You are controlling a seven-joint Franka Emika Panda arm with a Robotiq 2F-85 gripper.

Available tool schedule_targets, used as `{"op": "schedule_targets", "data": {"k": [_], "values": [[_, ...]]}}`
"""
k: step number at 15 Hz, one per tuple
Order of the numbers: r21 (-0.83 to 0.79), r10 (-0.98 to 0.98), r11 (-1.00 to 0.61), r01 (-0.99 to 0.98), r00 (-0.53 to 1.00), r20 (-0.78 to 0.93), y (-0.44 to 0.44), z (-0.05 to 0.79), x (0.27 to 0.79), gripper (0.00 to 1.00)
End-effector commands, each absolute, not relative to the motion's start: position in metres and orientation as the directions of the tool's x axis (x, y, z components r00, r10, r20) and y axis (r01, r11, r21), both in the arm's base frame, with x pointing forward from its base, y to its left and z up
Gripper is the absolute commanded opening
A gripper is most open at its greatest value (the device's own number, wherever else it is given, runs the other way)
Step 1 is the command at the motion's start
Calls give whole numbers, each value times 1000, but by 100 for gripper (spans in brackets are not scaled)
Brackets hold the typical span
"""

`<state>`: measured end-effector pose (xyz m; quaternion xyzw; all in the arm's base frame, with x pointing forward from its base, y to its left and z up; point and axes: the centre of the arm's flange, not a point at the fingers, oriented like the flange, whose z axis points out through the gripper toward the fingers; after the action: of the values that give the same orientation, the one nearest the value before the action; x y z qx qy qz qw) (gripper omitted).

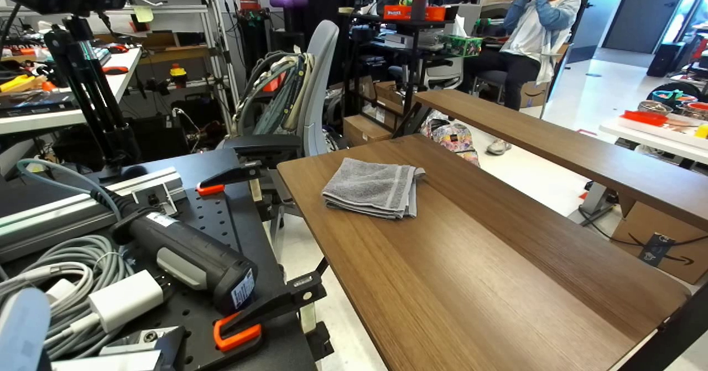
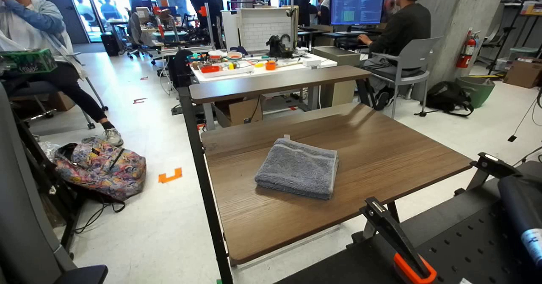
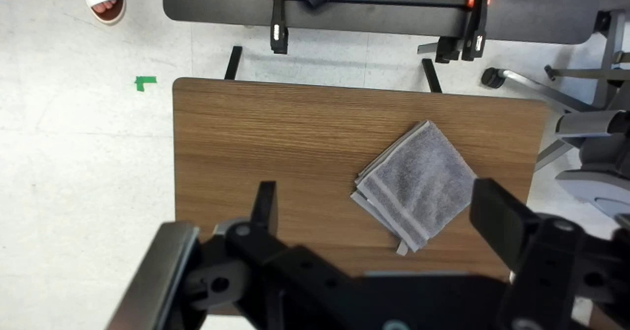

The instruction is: Move the towel

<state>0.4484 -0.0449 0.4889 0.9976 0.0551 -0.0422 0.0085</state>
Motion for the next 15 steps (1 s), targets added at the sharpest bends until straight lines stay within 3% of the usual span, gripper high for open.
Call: {"op": "schedule_targets", "data": {"k": [1, 8, 15], "values": [[32, 199, -978, 207, 966, -164, -15, 430, 463, 100], [37, 307, -945, 325, 921, -241, 38, 301, 486, 100], [-57, 317, -948, 314, 948, -34, 84, 183, 500, 100]]}}
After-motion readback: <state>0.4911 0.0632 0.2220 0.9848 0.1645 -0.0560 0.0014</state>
